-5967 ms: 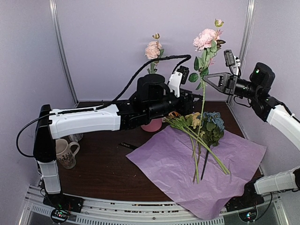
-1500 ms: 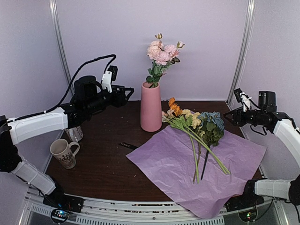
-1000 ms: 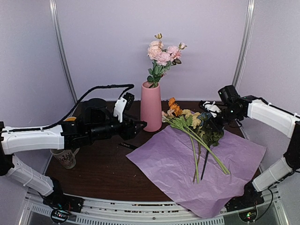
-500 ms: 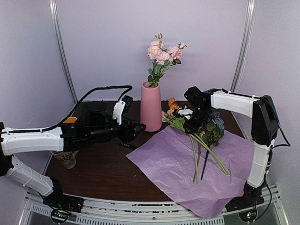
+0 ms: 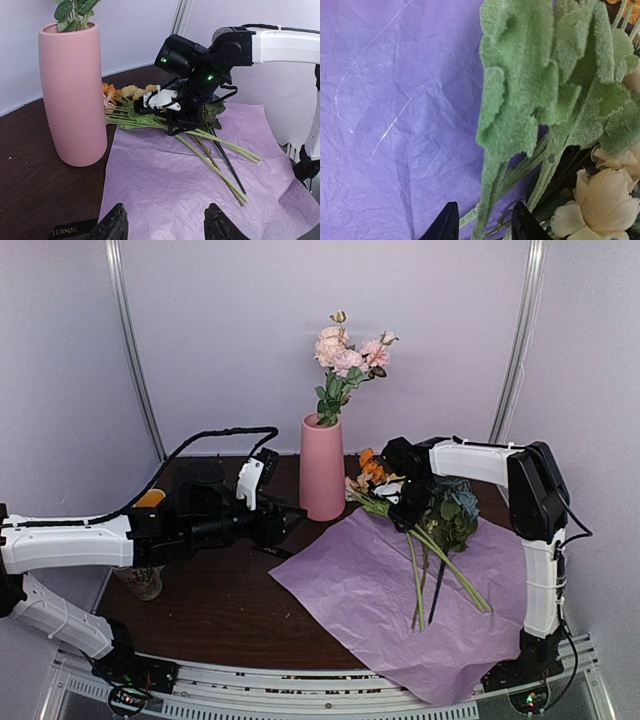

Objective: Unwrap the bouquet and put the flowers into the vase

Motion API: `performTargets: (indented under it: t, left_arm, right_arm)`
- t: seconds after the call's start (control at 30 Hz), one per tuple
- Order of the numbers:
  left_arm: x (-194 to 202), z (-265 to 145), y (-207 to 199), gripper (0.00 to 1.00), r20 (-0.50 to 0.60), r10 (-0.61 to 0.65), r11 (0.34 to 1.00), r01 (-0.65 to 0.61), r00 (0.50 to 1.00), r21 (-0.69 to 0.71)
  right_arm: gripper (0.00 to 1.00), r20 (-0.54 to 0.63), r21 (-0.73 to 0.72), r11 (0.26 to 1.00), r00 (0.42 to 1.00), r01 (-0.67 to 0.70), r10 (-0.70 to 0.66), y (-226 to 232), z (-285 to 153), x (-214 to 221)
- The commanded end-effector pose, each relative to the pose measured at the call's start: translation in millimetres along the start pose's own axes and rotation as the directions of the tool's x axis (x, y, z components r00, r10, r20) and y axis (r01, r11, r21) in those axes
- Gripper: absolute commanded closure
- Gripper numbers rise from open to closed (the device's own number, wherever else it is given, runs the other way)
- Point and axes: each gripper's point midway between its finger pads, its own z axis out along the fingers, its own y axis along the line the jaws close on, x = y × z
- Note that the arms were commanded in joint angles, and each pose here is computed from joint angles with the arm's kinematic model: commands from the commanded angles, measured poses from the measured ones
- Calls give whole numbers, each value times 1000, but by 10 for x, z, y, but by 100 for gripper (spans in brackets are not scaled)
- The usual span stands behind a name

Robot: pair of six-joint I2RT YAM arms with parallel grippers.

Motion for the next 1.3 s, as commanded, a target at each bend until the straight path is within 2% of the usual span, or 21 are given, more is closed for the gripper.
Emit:
performTargets:
  t: [0.0, 0.1, 0.4, 0.53, 0.8, 0.97, 1.07, 1.17, 1.27]
  left_arm:
    - [-104, -31, -35, 47, 44, -9, 1000, 8, 999, 10]
    - [-94, -17, -37, 47, 43, -12, 1000, 12, 999, 11]
    - [-94, -7, -35, 47, 41, -17, 1000, 17, 999, 9]
    - [-90, 10, -32, 47, 39, -12, 1000, 12, 999, 6]
    - [-103, 85, -62, 47, 41, -8, 1000, 8, 999, 20]
    - [-165, 168, -97, 47, 49, -9, 999, 7, 999, 31]
    - [-227, 244, -109, 44, 52, -31, 999, 30, 998, 27]
    - [-397, 312, -132, 40, 95, -68, 998, 66, 993, 25]
    - [-634, 394, -230, 38, 179, -96, 994, 84, 979, 74]
  right_arm:
    - [68, -2, 44, 999, 1000, -3, 3, -65, 6, -83]
    - [72, -9, 51, 999, 1000, 5, -5, -69, 57, -110]
    - [99, 0, 50, 998, 999, -32, 32, -89, -17, -148]
    - [100, 47, 29, 997, 996, -78, 77, -102, -310, -143]
    - [100, 210, -63, 976, 954, -207, 216, -141, -1280, -49]
    - [100, 349, -169, 932, 865, -320, 360, -338, -1806, 102]
    - [100, 424, -282, 885, 779, -370, 461, -449, -2007, 223]
    - [100, 510, -447, 839, 682, -311, 524, -383, -2206, 294]
    - [100, 623, -492, 852, 612, -177, 487, -189, -2359, 344]
